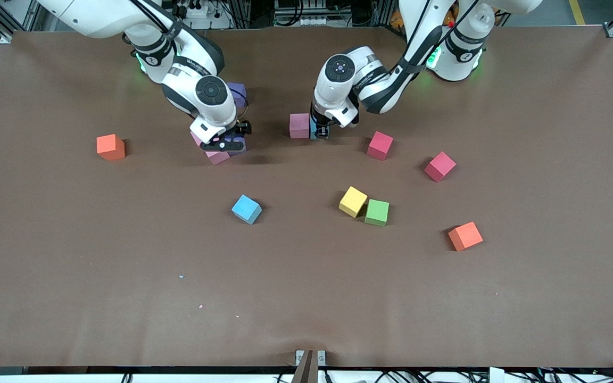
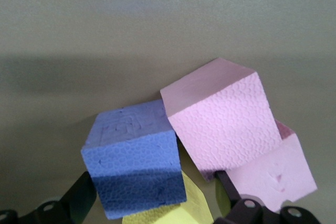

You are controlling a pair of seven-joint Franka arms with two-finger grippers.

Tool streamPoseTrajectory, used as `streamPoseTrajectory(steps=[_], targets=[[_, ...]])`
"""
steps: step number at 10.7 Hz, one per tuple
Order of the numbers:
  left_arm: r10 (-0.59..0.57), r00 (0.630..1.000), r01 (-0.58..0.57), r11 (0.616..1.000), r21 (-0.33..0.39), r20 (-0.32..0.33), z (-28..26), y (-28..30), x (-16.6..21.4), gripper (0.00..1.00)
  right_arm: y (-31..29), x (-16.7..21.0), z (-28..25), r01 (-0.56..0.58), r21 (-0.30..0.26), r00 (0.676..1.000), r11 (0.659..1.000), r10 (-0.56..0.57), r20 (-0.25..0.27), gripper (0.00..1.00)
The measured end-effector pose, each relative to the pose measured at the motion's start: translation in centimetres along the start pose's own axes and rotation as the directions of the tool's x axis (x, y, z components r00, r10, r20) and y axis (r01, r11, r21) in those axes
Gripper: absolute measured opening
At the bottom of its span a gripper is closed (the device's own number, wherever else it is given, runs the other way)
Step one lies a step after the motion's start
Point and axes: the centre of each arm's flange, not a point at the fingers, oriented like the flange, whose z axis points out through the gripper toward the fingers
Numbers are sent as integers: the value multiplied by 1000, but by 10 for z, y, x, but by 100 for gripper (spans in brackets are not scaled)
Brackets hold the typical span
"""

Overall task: Arrange 11 blocks into digit 3
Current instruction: 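Grasp the blue block with the right gripper while the left gripper lifts away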

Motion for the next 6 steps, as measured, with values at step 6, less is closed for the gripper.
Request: streamPoseTrajectory(steps=[6], targets=[[0,1000,0,1000,2,1,1,0,-2,61,13,17,17,-49,73,999,996,48,18,100]])
